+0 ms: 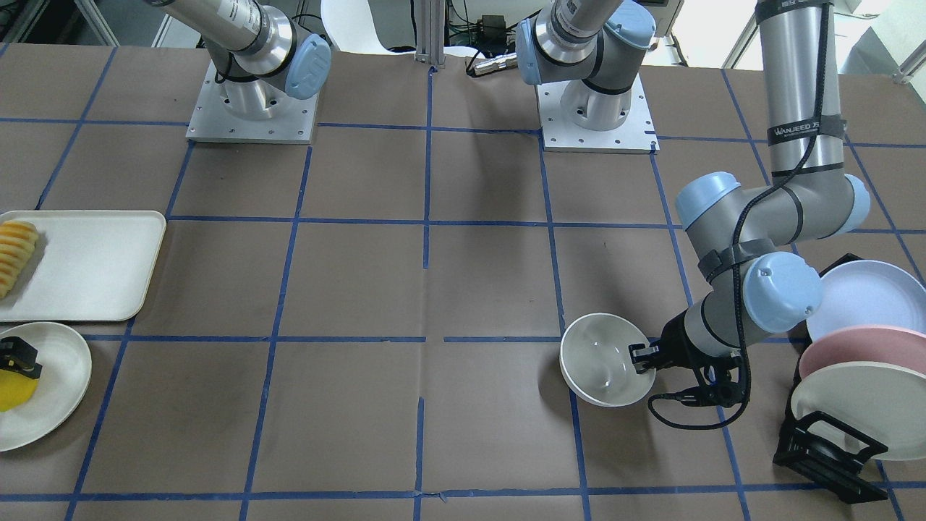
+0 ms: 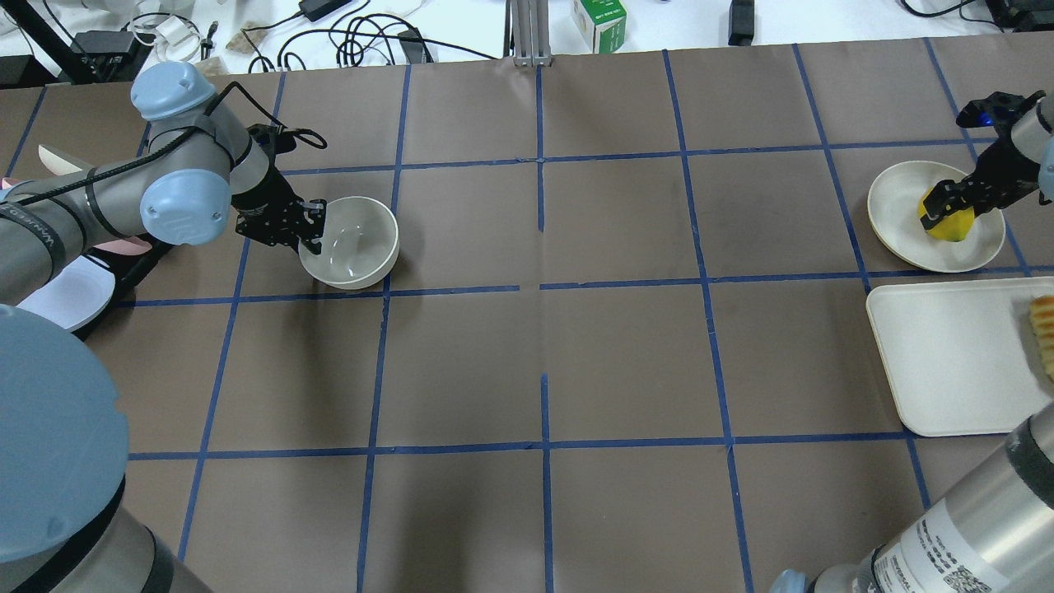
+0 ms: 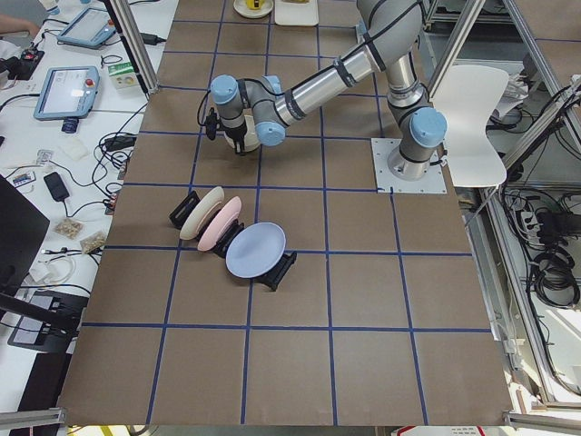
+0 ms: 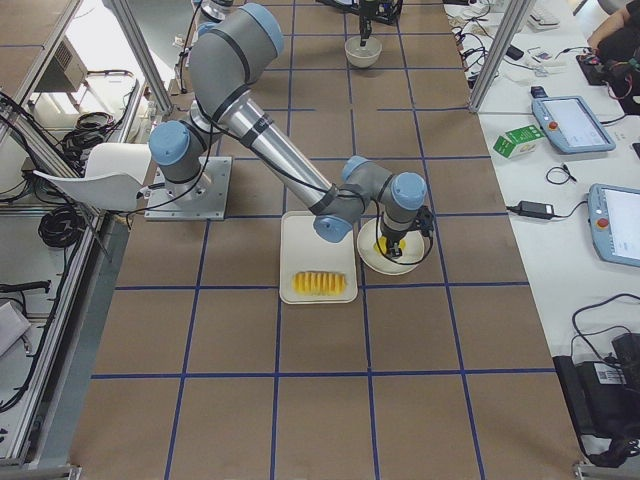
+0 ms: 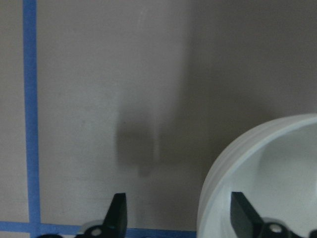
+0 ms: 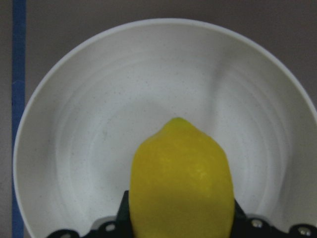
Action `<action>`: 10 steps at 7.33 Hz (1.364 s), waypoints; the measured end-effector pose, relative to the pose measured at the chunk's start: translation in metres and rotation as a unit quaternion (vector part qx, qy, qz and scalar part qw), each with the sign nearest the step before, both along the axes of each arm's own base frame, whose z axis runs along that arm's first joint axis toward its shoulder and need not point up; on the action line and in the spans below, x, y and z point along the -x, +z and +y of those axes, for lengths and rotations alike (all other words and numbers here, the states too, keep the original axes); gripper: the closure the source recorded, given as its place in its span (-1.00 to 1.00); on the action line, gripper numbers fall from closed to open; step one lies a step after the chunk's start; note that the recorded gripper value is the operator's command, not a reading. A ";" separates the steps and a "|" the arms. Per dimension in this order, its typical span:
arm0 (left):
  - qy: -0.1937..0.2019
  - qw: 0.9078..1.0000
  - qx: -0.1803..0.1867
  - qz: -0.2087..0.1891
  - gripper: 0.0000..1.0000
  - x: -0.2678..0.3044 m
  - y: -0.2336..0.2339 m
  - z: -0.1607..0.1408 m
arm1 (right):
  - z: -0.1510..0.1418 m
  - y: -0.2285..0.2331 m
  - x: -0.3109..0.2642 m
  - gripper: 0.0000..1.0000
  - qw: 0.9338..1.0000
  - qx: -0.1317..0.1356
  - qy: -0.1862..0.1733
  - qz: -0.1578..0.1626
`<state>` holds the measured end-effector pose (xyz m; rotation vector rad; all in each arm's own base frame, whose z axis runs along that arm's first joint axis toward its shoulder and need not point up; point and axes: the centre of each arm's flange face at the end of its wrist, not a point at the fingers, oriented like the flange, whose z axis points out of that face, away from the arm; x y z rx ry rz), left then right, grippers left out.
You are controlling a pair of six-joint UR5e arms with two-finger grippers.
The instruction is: Place bowl and put lemon in it
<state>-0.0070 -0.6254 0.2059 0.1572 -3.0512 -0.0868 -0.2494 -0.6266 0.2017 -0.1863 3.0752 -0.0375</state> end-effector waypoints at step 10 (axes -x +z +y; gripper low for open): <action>0.004 0.998 0.041 0.044 1.00 0.228 0.057 0.046 | 0.077 0.267 -0.292 0.58 0.999 0.003 -0.045 0.030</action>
